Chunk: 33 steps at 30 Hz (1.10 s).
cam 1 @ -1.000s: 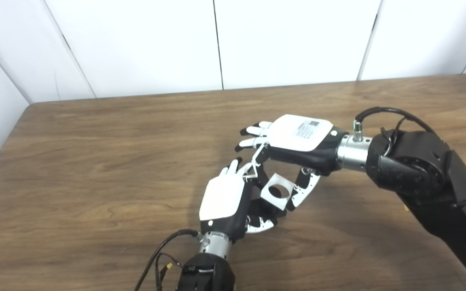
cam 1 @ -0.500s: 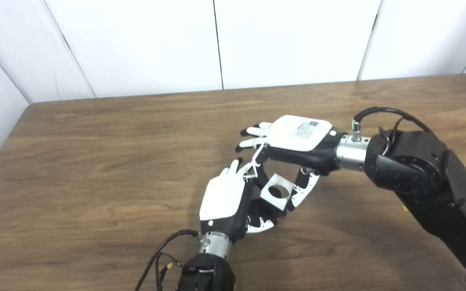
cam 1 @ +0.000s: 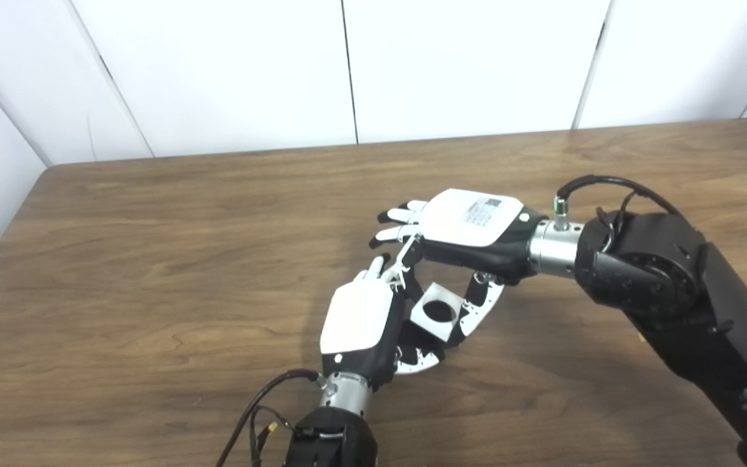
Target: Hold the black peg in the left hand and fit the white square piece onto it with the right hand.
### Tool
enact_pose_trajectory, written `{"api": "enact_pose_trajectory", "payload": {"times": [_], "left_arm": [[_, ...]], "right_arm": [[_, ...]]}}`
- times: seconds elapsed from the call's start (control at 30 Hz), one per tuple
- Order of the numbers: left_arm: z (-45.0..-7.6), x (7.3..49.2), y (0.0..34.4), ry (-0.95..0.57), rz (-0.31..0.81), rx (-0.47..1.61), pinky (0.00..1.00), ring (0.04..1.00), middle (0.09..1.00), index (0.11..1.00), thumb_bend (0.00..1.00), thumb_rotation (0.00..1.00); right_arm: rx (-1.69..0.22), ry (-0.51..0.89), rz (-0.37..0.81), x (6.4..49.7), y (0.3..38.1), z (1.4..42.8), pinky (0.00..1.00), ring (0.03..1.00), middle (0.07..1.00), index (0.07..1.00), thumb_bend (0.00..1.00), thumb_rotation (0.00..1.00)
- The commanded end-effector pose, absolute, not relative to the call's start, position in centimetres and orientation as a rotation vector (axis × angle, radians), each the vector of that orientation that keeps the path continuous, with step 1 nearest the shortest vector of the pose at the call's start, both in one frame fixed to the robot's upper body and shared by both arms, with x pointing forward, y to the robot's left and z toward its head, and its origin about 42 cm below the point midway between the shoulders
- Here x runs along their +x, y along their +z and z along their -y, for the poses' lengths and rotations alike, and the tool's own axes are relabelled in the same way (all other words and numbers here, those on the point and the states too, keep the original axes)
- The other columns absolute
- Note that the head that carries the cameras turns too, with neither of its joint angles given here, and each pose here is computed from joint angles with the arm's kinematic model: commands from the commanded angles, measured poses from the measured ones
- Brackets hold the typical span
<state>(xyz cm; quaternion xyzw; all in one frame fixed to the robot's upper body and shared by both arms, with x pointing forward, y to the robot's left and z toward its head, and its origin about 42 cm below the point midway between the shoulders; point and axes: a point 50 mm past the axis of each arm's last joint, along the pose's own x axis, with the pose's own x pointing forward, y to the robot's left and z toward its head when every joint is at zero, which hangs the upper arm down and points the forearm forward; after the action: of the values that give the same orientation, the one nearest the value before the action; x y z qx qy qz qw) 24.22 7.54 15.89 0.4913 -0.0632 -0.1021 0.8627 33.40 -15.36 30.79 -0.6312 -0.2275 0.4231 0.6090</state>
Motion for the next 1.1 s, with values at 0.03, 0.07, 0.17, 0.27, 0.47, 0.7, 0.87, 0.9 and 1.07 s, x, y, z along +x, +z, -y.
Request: {"api": "enact_pose_trajectory", "payload": {"times": [0.03, 0.07, 0.17, 0.27, 0.47, 0.7, 0.87, 0.9, 1.07], "left_arm": [[-6.6, 23.8, 16.1, -0.222, 0.156, 1.025, 0.93, 0.978, 0.896, 0.491, 0.52, 0.07], [-6.6, 23.7, 16.1, -0.223, 0.156, 1.026, 0.93, 0.978, 0.896, 0.491, 0.52, 0.07], [-6.7, 23.7, 16.0, -0.225, 0.154, 1.023, 0.93, 0.981, 0.898, 0.491, 0.52, 0.07], [-6.7, 23.6, 16.0, -0.225, 0.153, 1.023, 0.93, 0.98, 0.898, 0.491, 0.52, 0.07], [-6.7, 23.6, 16.2, -0.224, 0.154, 1.032, 0.93, 0.977, 0.897, 0.491, 0.52, 0.07], [-6.4, 23.7, 16.5, -0.223, 0.17, 1.05, 0.9, 0.964, 0.893, 0.491, 0.52, 0.07], [-6.4, 23.6, 16.5, -0.226, 0.166, 1.046, 0.9, 0.966, 0.894, 0.491, 0.52, 0.07], [-6.4, 23.6, 16.4, -0.227, 0.167, 1.049, 0.9, 0.965, 0.894, 0.491, 0.52, 0.07], [-6.4, 23.8, 16.4, -0.225, 0.17, 1.059, 0.89, 0.96, 0.892, 0.491, 0.52, 0.07]], "right_arm": [[-1.474, 0.93, 0.62, 33.9, 32.6, 14.9, 1.0, 1.0, 0.929, 0.491, 0.52, 0.14], [-1.475, 0.93, 0.619, 33.9, 32.5, 14.9, 1.0, 1.0, 0.929, 0.491, 0.52, 0.14], [-1.478, 0.933, 0.611, 34.1, 32.4, 15.0, 0.99, 1.0, 0.93, 0.491, 0.52, 0.14], [-1.478, 0.934, 0.605, 34.2, 32.2, 15.0, 0.99, 1.0, 0.93, 0.491, 0.52, 0.14], [-1.472, 0.922, 0.606, 34.7, 32.1, 15.1, 0.99, 1.0, 0.93, 0.491, 0.52, 0.14], [-1.472, 0.91, 0.603, 35.0, 32.2, 15.2, 0.99, 1.0, 0.931, 0.491, 0.52, 0.14], [-1.474, 0.908, 0.604, 35.0, 32.1, 15.1, 0.98, 1.0, 0.931, 0.491, 0.52, 0.14], [-1.475, 0.908, 0.604, 35.0, 32.1, 15.1, 0.98, 1.0, 0.931, 0.491, 0.52, 0.14], [-1.471, 0.909, 0.604, 34.9, 32.0, 15.1, 0.99, 1.0, 0.93, 0.491, 0.52, 0.14]]}}
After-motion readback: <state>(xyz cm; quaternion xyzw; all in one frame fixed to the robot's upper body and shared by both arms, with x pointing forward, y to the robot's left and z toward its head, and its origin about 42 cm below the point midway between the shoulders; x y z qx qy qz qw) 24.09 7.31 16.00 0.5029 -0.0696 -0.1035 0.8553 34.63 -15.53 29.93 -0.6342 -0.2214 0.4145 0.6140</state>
